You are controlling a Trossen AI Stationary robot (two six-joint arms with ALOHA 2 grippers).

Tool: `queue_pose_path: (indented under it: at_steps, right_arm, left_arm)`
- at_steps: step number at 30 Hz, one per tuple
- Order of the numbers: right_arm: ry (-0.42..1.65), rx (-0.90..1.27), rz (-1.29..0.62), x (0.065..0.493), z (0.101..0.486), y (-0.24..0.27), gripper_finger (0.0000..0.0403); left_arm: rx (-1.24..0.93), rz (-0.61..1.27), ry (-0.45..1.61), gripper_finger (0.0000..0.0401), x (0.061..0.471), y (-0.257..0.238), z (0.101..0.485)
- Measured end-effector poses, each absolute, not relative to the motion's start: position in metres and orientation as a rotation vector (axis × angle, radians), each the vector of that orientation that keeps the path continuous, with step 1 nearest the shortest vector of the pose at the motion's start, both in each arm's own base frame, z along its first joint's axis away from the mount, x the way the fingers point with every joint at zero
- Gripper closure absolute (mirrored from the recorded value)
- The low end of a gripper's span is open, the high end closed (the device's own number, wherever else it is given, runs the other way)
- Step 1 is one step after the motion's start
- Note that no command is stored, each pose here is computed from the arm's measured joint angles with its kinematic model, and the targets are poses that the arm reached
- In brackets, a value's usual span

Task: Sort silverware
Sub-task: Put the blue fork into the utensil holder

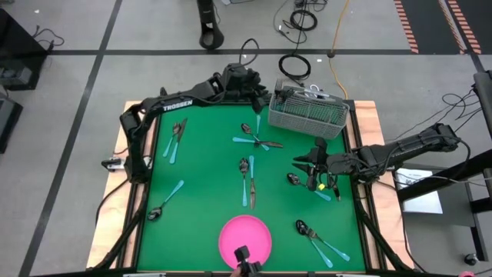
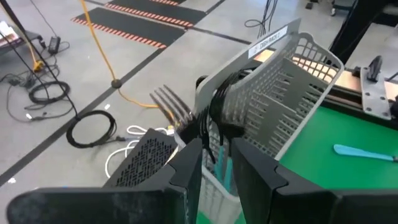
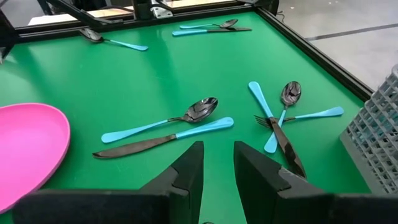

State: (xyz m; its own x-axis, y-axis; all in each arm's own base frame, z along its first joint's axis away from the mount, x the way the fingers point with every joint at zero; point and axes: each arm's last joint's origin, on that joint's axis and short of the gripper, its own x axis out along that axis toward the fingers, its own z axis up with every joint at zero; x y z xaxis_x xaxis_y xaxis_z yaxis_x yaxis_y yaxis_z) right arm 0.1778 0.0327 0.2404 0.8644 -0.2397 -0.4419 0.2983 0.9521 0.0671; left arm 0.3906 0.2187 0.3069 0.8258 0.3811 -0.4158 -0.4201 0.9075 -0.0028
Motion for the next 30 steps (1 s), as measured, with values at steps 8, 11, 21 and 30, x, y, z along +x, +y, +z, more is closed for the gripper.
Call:
queue_pose_path:
  at_steps: [8, 11, 21, 30]
  right_arm:
    - [0.43, 0.147, -0.282, 0.179, 0.242, 0.033, 0.0325]
    - [0.428, 0.146, -0.281, 0.179, 0.242, 0.033, 0.0325]
    - [0.415, 0.269, -0.052, 0.182, 0.247, 0.041, 0.0325]
    - [0.525, 0.425, 0.005, 0.182, 0.252, 0.048, 0.0325]
  left_arm:
    - [-0.092, 0.32, 0.471, 0.0312, 0.358, 0.184, 0.351]
    - [-0.073, 0.262, 0.491, 0.0312, 0.349, 0.158, 0.357]
    - [-0.016, 0.149, 0.41, 0.0312, 0.315, 0.08, 0.332]
    - [-0.049, 0.043, 0.044, 0.0312, 0.294, 0.03, 0.281]
